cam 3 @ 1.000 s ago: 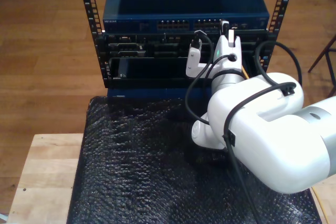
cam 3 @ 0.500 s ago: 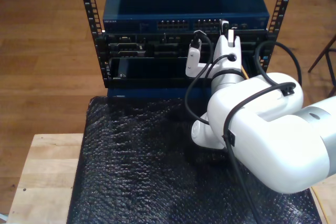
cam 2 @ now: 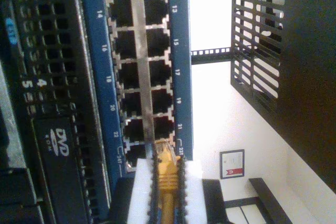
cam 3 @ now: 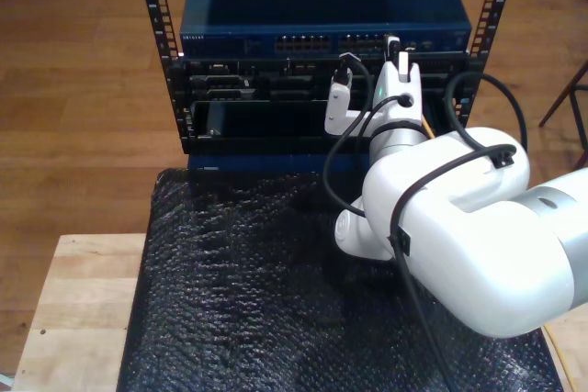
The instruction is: Grab the cable and plug it in
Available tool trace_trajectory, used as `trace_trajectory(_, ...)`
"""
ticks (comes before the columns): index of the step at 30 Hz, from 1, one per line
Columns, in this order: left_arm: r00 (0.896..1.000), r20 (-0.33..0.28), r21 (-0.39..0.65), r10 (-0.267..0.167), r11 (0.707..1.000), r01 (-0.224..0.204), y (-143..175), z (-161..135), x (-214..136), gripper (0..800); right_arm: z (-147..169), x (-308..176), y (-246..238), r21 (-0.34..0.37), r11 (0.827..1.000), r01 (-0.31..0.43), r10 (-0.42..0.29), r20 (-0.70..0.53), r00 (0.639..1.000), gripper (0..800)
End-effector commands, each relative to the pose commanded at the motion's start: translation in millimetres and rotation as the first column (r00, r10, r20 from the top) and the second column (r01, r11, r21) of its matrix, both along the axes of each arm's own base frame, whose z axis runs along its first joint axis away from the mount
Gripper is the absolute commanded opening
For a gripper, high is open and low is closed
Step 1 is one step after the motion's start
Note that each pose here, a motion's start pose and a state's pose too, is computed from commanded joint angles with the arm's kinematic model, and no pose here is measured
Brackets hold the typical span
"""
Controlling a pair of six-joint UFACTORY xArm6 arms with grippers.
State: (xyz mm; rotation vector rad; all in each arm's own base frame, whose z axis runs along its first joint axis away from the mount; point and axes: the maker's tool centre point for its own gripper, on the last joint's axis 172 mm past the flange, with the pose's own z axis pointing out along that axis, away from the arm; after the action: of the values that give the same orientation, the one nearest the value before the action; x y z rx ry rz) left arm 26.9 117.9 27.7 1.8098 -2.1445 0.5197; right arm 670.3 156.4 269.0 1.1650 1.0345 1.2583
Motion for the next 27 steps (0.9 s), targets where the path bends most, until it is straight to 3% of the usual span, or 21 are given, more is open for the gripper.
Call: trace_trajectory(27, 1.000, 0.000, 0.000, 0.000, 1.000, 0.000, 0.0, 0.0, 0.0, 800, 3.9, 10.0, 3.1, 0.015, 1.000, -0.006, 0.006, 0.002, 1.000, 0)
